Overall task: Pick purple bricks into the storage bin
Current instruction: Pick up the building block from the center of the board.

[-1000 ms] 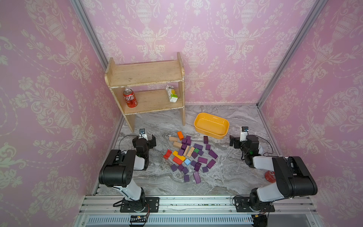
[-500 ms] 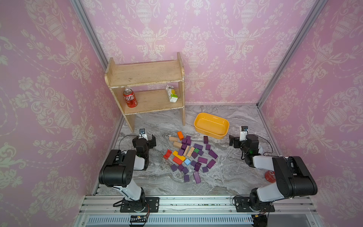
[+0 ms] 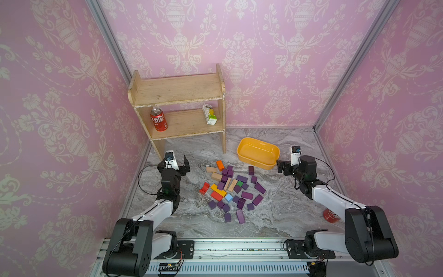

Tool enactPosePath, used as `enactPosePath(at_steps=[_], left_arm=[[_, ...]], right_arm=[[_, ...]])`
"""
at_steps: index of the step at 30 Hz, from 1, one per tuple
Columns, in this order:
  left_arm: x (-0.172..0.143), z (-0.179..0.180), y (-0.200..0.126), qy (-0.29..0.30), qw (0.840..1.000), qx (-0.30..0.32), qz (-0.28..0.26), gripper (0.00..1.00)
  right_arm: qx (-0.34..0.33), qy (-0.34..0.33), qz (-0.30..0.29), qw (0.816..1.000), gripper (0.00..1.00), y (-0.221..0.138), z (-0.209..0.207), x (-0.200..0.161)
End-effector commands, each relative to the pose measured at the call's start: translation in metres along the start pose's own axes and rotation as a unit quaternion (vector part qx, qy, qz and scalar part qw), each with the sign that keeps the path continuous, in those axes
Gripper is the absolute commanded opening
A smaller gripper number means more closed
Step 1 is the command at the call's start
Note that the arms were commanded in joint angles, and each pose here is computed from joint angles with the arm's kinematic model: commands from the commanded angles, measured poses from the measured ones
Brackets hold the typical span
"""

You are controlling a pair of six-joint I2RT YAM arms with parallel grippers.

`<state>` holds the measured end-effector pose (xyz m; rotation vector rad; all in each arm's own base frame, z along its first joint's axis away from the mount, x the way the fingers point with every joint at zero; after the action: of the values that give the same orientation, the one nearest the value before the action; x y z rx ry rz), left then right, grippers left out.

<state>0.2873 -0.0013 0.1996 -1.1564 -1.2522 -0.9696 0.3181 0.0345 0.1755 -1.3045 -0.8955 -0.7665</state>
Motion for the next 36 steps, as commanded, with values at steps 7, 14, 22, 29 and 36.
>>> enactPosePath(at_steps=[7,14,22,29,36], left_arm=[[0.013,-0.036,-0.02,-0.014,0.994,-0.059,0.088,0.98],[0.021,-0.05,-0.017,-0.012,0.988,-0.07,0.14,0.96],[0.059,-0.121,-0.023,0.156,0.968,-0.12,0.158,0.98],[0.067,-0.15,-0.034,0.15,0.959,-0.161,0.177,0.99],[0.05,-0.156,-0.042,0.127,0.949,-0.211,0.198,0.99]], right_arm=[[0.077,-0.025,0.071,0.994,1.0,-0.03,0.031,0.012],[0.11,-0.017,0.104,0.988,1.0,-0.037,0.051,0.003],[0.143,-0.028,0.133,0.98,1.0,-0.039,0.069,-0.01],[0.172,-0.033,0.171,0.97,1.0,-0.04,0.083,-0.021],[0.198,-0.052,0.208,0.957,0.97,-0.043,0.101,-0.041]])
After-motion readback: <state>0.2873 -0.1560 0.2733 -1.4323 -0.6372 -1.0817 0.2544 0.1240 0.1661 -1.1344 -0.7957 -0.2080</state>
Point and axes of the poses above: each gripper's point midway between its finger pads, its own y axis out along the fingers, its own z axis along the line the jaws close on, x = y × z, the point moved 8 cm from there along -y, back along the fingers
